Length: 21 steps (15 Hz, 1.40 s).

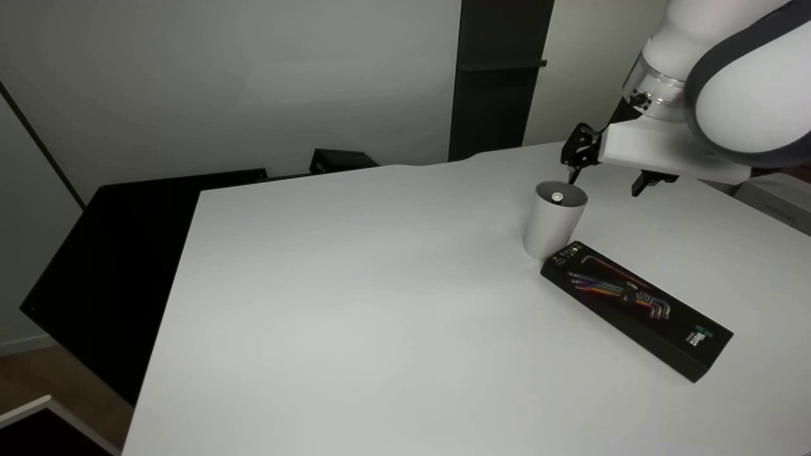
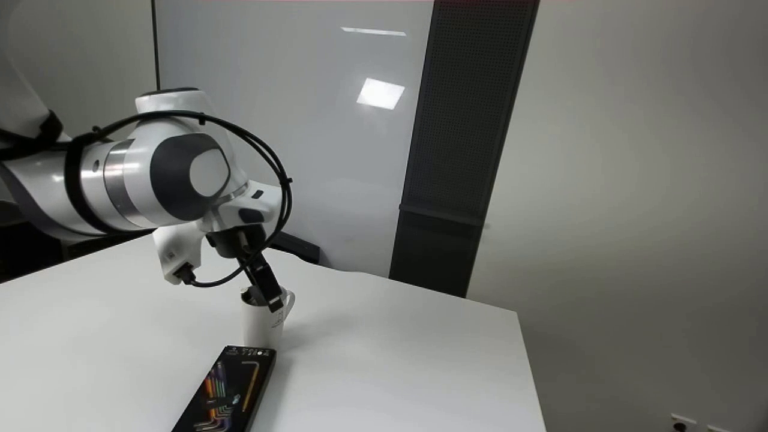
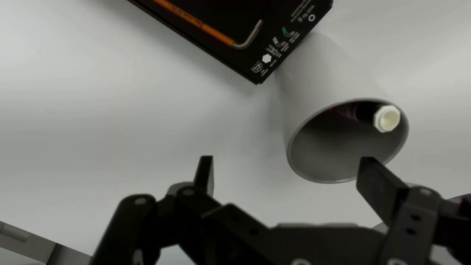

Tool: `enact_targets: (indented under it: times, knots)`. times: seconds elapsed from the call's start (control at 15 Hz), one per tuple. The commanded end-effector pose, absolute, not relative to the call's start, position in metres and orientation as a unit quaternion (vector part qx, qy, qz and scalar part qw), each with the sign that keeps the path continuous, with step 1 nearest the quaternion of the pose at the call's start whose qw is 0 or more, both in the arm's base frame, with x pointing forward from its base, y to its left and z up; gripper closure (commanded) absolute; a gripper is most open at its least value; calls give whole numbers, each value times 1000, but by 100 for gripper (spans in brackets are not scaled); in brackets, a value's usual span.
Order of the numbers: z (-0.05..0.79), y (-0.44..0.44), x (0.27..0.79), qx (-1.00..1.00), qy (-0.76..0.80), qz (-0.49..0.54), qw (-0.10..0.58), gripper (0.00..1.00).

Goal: Put the marker on the table, put it back in the mug then put it back on the table

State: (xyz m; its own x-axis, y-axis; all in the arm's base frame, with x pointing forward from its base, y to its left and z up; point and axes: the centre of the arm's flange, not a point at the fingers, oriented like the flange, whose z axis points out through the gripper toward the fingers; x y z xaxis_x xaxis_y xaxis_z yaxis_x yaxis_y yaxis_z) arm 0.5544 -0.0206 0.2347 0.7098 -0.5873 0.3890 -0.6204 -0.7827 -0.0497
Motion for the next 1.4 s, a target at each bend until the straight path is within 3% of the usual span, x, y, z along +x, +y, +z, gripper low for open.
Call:
enact_targets:
  times: [0.0,1.33]
  knots:
    - [240,0,539,915,-338,219,21,0]
    - [218,26,548,919,-323,224,39,0]
